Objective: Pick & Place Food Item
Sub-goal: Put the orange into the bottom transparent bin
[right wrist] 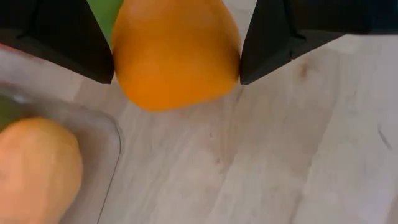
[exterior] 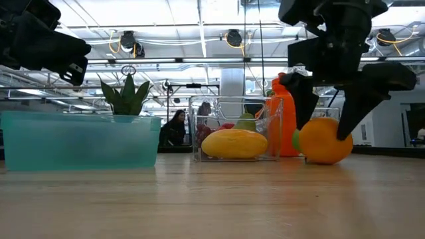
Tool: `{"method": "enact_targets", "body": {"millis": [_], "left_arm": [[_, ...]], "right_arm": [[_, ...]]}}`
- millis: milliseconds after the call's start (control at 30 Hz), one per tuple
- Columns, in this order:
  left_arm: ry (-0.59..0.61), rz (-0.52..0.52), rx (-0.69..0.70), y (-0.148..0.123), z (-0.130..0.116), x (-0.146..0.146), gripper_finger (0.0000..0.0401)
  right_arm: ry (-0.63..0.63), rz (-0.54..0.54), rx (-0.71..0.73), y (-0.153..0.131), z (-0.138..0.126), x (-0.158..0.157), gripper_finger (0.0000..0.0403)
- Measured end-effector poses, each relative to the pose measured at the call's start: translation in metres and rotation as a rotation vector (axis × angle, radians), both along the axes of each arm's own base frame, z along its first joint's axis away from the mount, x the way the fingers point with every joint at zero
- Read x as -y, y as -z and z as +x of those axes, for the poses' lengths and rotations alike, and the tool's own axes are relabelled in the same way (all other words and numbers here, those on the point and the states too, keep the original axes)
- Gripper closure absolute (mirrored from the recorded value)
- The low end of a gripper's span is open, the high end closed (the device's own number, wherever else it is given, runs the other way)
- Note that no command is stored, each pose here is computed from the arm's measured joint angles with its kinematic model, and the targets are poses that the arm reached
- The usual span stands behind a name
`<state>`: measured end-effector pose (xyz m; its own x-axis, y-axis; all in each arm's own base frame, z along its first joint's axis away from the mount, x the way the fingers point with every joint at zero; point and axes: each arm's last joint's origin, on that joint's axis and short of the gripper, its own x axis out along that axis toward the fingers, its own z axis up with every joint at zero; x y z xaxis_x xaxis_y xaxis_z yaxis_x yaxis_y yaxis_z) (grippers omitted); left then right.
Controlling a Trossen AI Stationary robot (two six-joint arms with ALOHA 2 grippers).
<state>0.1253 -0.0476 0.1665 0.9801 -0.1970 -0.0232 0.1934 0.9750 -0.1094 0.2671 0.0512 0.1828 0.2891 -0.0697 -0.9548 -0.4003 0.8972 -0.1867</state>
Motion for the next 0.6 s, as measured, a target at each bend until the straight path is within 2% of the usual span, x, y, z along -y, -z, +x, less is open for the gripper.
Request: {"method": "enact_targets", "body": {"millis": [300, 600], "left_arm": [[0.0, -0.001, 0.001, 0.0, 0.0, 0.0, 0.035], [-0.001, -0.002, 0.001, 0.0, 0.0, 0.0, 0.035]], "right_arm": [[0.017, -0.001, -0.026, 0.022, -0.013, 0.003, 0.0073], [-0.017, 0.004, 0.022, 0.01, -0.005, -0.004, 0.007]]}}
